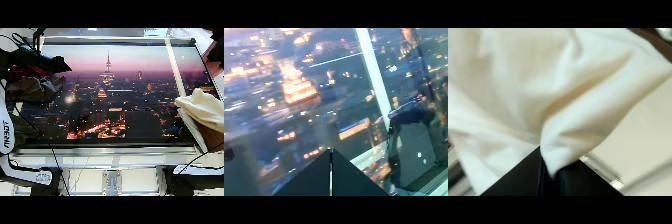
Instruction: Fold the shirts.
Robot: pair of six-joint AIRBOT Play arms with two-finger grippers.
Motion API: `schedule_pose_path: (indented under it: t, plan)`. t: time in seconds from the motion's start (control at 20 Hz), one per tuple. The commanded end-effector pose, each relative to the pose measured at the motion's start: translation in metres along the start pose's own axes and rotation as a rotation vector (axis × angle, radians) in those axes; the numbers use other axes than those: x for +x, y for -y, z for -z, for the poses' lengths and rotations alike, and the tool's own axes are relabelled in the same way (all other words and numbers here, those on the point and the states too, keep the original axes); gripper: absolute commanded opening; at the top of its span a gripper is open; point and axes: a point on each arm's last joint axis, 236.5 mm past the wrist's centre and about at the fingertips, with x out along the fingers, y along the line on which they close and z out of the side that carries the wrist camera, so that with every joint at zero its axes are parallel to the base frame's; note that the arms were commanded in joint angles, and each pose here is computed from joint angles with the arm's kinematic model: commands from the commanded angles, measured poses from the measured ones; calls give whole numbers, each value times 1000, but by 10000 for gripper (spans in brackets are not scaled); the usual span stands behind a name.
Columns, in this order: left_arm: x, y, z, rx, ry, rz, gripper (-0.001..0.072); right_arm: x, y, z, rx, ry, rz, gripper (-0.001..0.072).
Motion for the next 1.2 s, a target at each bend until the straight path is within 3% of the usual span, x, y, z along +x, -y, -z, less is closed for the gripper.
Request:
schedule_pose_path:
  t: [0.0,0.05,0.1,0.15,0.35,0.45,0.6,0.7,0.95,1.15]
  plan:
    - [2,4,0,-13,-1,5,11,12,63,20,-5,-107,337,41]
    - [2,4,0,-19,0,4,11,12,63,19,-6,-102,335,182]
    - [2,4,-1,-19,1,4,11,12,60,18,-6,-95,322,435]
    - [2,4,-1,-19,1,4,11,11,54,15,-7,-83,299,606]
    - [2,3,-1,-19,2,3,11,-23,21,-14,-28,106,204,619]
    - [2,3,-2,-19,8,1,11,-51,-51,-45,-88,295,-61,618]
    - [1,2,-5,-20,19,-2,11,-128,-223,-48,-347,519,-689,612]
    - [1,1,-8,-26,32,-5,11,-171,-299,-28,-519,640,-903,611]
    - [2,1,-13,-52,55,-10,11,-159,-413,30,-802,758,-876,611]
    - [4,4,-12,-46,46,-5,11,-136,-455,58,-1036,888,-668,612]
